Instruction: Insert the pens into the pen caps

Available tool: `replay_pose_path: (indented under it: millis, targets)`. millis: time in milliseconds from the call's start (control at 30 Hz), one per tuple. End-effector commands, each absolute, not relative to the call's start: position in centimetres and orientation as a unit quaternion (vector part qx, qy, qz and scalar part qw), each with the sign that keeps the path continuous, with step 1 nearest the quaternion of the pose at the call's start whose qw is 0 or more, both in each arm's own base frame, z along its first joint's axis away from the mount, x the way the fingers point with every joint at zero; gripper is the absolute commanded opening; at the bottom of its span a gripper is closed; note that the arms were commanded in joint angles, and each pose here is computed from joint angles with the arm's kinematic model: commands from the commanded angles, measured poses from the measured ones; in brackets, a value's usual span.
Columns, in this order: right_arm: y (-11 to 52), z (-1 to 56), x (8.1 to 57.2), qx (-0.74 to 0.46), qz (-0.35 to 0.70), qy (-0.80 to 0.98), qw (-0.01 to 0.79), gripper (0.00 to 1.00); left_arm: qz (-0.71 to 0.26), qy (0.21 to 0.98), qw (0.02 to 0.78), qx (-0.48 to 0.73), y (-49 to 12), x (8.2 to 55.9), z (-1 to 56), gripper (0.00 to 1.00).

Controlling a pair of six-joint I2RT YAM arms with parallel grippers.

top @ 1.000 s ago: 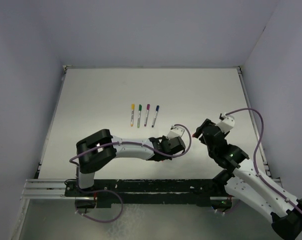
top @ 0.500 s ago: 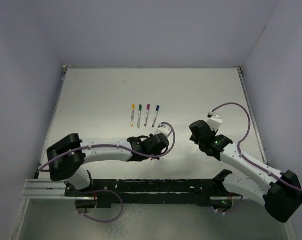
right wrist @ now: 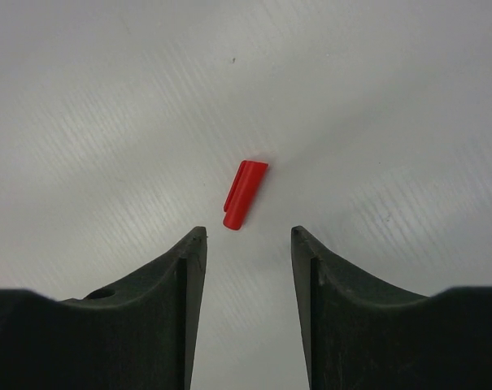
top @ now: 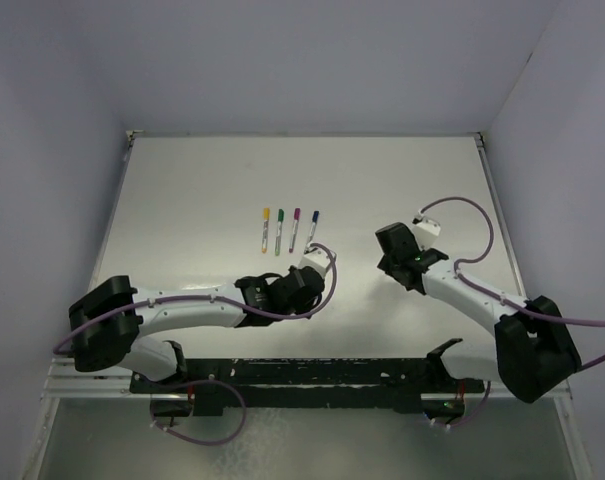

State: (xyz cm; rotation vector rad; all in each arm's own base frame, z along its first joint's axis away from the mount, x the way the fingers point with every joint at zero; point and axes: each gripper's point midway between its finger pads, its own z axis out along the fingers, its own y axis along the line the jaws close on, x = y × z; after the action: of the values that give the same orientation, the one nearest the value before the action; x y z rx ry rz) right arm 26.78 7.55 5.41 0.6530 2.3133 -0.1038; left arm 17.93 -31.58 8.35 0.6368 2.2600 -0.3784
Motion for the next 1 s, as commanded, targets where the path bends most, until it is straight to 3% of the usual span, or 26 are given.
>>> replay_pose_path:
  millis: [0, 967]
  targets:
    - [8.0, 6.8, 29.6, 0.269, -0.01, 0.885, 0.38, 0.47, -0.159, 0.868, 0.402, 0.243, -32.0, 18.7, 10.1, 0.0]
    - [6.9, 2.2, 29.3, 0.294, -0.036, 0.898, 0.325, 0.4, -0.153, 0.876, 0.386, 0.245, -32.3, 18.5, 8.6, 0.0]
